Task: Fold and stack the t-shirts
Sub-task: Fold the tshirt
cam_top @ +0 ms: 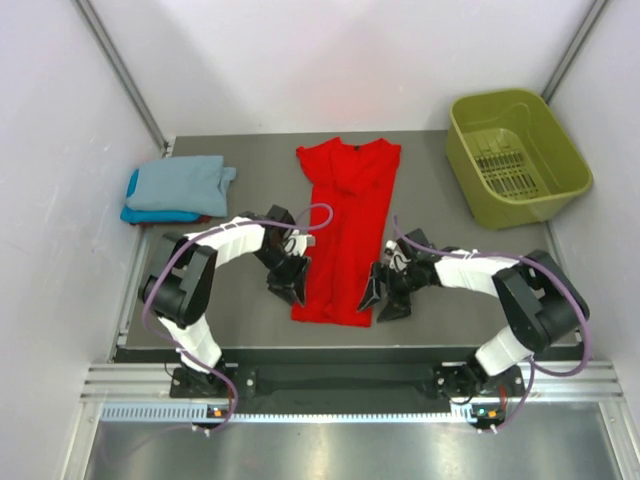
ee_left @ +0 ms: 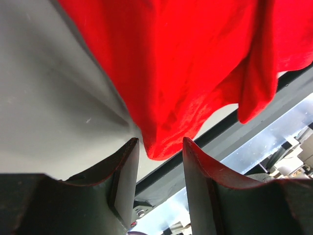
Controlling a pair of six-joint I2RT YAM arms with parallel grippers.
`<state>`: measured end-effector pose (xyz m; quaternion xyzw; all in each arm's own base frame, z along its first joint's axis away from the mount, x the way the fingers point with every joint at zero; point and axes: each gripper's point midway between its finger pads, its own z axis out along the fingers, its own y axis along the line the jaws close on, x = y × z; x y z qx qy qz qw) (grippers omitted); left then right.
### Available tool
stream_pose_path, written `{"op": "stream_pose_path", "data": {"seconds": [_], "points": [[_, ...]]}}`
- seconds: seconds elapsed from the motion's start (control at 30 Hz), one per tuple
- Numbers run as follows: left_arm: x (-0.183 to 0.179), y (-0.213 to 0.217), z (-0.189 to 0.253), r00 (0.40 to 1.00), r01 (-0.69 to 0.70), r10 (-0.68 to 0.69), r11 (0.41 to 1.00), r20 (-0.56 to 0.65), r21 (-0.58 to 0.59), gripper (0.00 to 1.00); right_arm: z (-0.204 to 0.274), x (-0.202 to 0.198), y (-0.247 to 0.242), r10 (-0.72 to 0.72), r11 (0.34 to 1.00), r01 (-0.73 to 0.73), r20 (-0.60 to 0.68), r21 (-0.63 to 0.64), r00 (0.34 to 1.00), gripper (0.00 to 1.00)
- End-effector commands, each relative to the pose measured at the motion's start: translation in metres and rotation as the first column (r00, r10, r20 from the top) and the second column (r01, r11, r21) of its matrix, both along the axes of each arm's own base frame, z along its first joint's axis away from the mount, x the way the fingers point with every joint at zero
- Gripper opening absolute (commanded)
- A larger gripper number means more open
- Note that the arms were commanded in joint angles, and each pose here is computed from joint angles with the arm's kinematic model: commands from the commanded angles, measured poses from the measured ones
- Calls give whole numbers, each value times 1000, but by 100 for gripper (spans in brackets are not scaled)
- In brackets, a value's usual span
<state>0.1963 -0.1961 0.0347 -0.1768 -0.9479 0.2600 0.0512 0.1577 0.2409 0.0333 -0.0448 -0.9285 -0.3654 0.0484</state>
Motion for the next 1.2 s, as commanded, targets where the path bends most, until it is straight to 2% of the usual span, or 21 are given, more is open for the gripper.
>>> {"op": "stream_pose_path", "data": {"seconds": [0.0, 0.17, 0.4, 0.5, 0.57, 0.6, 0.63, 0.67, 0.7, 0.73, 0.8, 0.83, 0.97, 1.17], "points": [[5, -6, 8, 997, -41, 44, 997, 57, -61, 46, -8, 2, 13, 17, 1000, -17, -1, -13, 1000, 72], [3, -7, 2, 997, -65, 69, 994, 39, -84, 46, -3, 8, 27, 46, 999, -45, 20, -12, 999, 70], [4, -11, -4, 998, -59, 60, 994, -1, -89, 46, -8, 5, 22, 51, 997, -49, 25, -55, 998, 65], [3, -12, -5, 998, -56, 55, 994, -15, -92, 39, -10, 5, 20, 51, 997, -49, 32, -66, 998, 45], [0, -11, -6, 998, -58, 55, 994, -24, -94, 36, -10, 4, 20, 52, 996, -50, 33, -67, 998, 40], [-3, -11, -7, 998, -59, 56, 994, -29, -95, 32, -10, 4, 19, 53, 997, -51, 34, -66, 998, 35], [-3, -12, -6, 998, -59, 57, 993, -29, -106, 30, -9, 4, 20, 54, 997, -52, 40, -63, 998, 22], [-4, -12, -6, 998, -59, 56, 992, -30, -108, 27, -9, 4, 19, 57, 997, -54, 42, -63, 997, 14], [-4, -12, -5, 998, -59, 56, 992, -30, -112, 21, -8, 4, 19, 59, 996, -56, 44, -63, 997, 3], [-5, -13, -4, 998, -59, 55, 991, -33, -117, 16, -8, 5, 18, 57, 996, -54, 52, -68, 997, 0], [-5, -14, -1, 998, -53, 49, 990, -34, -128, 7, -6, 5, 18, 64, 996, -60, 63, -65, 996, 0], [-5, -15, 0, 998, -52, 48, 990, -33, -132, 0, -4, 7, 17, 59, 997, -55, 68, -61, 996, 0], [-7, -18, 10, 999, -39, 33, 985, -40, -166, 0, 6, 20, 12, 57, 996, -49, 120, -70, 991, 0], [0, -20, 36, 999, 27, -23, 981, 25, -192, 0, 38, 46, 3, 70, 996, -51, 253, -79, 965, 0]]}}
